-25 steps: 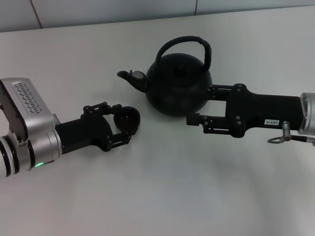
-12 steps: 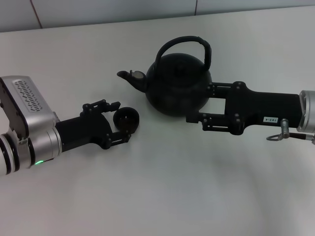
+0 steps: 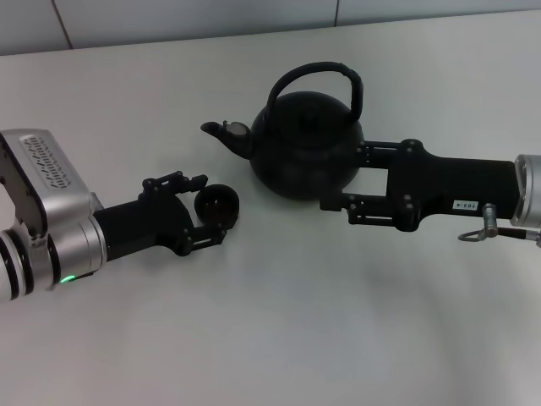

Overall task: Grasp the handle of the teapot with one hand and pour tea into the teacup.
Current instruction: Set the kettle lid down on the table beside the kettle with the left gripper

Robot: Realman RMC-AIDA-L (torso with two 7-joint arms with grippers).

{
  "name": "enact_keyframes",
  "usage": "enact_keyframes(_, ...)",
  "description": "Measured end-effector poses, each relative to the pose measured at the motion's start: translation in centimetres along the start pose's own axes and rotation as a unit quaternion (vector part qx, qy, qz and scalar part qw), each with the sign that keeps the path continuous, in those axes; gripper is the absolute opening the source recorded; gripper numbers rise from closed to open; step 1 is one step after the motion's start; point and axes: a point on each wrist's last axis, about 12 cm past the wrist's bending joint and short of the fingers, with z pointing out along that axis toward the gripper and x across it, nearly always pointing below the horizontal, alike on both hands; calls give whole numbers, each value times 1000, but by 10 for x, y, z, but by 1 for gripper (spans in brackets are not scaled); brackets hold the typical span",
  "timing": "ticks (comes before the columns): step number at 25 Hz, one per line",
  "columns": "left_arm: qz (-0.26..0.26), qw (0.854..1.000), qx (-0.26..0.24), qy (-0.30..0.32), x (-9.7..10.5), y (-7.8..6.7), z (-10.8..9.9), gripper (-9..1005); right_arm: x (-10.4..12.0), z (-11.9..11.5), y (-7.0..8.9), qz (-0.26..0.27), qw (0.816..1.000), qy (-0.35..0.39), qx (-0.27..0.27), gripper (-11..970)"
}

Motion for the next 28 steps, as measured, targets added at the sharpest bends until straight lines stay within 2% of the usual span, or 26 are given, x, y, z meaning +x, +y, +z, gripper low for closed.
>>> enact_keyframes(16,14,1000,17,4,0,-5,-1,857,2,-1,2,2,1000,2,-2,650)
enact_keyframes(28,17,999,27,-15,-6,-7,-4,859,2,-1,2,3,1000,2,-2,650)
